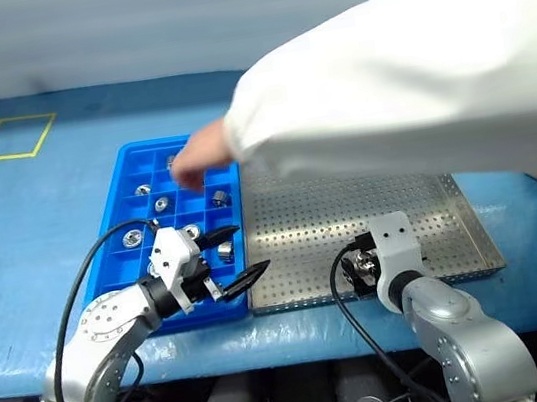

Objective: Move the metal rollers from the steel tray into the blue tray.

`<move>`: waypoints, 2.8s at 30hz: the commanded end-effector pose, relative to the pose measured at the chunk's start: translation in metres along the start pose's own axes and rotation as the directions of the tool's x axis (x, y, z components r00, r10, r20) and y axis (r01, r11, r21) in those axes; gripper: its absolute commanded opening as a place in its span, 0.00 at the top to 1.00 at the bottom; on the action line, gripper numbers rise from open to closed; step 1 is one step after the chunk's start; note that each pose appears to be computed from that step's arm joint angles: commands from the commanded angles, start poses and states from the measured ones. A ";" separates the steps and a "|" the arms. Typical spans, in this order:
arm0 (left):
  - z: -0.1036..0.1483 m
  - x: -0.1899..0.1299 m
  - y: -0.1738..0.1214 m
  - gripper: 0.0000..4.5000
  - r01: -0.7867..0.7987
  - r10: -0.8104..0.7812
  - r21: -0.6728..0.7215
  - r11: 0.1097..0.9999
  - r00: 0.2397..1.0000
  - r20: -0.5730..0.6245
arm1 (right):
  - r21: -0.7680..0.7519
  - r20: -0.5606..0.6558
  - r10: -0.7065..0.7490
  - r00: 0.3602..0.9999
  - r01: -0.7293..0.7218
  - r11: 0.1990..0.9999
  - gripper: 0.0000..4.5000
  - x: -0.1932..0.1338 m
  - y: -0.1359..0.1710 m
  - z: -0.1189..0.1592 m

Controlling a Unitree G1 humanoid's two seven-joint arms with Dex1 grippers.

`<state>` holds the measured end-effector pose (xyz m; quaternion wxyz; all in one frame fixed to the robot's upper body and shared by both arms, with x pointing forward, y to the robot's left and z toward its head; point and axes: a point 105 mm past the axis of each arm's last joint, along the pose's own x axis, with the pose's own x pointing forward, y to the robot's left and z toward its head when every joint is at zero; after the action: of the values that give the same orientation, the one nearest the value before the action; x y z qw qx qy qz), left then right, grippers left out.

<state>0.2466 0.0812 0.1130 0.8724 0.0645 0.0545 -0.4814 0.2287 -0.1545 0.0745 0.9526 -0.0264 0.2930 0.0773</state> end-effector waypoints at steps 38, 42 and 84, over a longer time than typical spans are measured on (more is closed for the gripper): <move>0.010 0.004 -0.020 0.00 0.053 -0.053 0.010 0.999 0.998 0.029 | 0.014 -0.018 -0.002 1.000 0.002 1.000 0.01 0.011 0.000 -0.007; 0.009 0.003 -0.020 0.00 0.052 -0.052 0.008 0.999 0.998 0.029 | 0.014 -0.024 -0.008 1.000 0.009 1.000 0.01 0.011 -0.001 -0.008; 0.025 -0.055 0.024 0.00 -0.387 0.384 0.000 0.922 0.914 0.135 | -0.385 0.311 0.436 0.844 -0.307 0.870 0.62 0.065 0.120 0.130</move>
<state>0.2423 0.1383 0.1305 0.9510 0.0461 0.0129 -0.3054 0.3308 -0.0236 0.1326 0.9411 -0.1020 0.1174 0.3003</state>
